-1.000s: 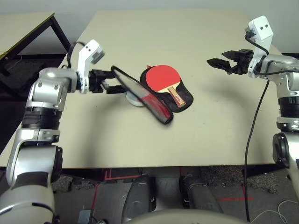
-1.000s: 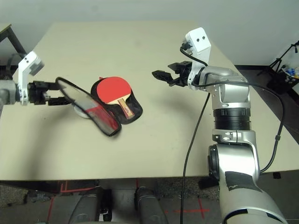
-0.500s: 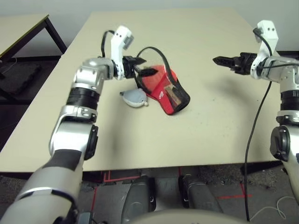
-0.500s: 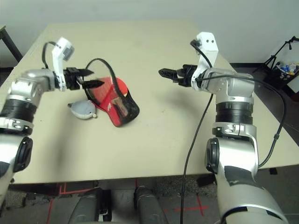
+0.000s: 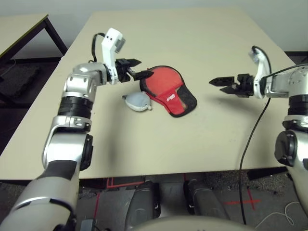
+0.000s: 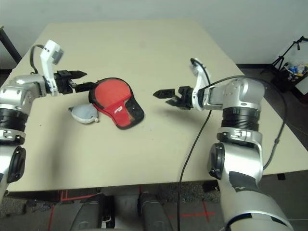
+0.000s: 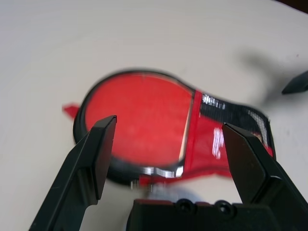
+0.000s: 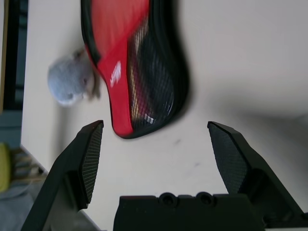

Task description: Store the ping-pong paddle in its case and zip it.

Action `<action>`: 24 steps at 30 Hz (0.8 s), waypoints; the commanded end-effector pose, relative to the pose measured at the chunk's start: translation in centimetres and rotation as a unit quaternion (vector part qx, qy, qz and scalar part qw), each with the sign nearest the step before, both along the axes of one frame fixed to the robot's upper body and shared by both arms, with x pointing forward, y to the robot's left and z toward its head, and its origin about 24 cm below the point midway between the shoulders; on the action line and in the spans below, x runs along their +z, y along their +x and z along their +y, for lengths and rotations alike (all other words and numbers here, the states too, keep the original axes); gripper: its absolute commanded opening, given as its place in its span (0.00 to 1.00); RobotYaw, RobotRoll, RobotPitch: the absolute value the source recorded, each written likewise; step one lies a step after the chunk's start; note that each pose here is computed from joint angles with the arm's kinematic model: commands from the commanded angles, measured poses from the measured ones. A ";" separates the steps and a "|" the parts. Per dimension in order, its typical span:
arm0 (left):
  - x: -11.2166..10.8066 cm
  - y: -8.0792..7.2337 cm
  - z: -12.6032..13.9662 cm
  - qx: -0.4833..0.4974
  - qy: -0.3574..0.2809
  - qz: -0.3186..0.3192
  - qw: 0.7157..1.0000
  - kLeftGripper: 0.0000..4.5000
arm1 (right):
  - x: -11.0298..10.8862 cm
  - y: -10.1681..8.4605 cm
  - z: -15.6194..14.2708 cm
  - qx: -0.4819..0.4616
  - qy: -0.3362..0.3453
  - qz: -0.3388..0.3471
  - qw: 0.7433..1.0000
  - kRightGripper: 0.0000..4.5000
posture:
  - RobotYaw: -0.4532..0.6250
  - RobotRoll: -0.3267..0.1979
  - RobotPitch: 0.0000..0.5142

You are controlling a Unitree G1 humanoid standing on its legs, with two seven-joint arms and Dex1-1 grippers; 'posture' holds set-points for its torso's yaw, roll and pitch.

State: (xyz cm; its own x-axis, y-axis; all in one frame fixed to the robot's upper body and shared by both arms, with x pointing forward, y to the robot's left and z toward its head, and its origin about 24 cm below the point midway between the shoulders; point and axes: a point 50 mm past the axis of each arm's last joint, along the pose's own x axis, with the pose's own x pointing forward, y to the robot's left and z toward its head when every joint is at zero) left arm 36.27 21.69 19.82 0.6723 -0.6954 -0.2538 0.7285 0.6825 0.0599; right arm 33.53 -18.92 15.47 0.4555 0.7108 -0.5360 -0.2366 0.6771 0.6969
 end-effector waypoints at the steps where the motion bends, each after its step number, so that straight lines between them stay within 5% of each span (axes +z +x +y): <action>1: -0.4 -0.7 0.4 0.016 -0.006 0.007 1.000 1.00 | -0.7 0.1 0.7 -0.002 -0.007 0.014 1.000 0.99 | 0.46 0.62 0.18; 24: -0.9 -0.4 -1.6 0.031 -0.039 0.011 0.999 1.00 | -2.5 3.8 6.4 -0.016 0.006 0.015 1.000 0.99 | 0.45 0.62 0.21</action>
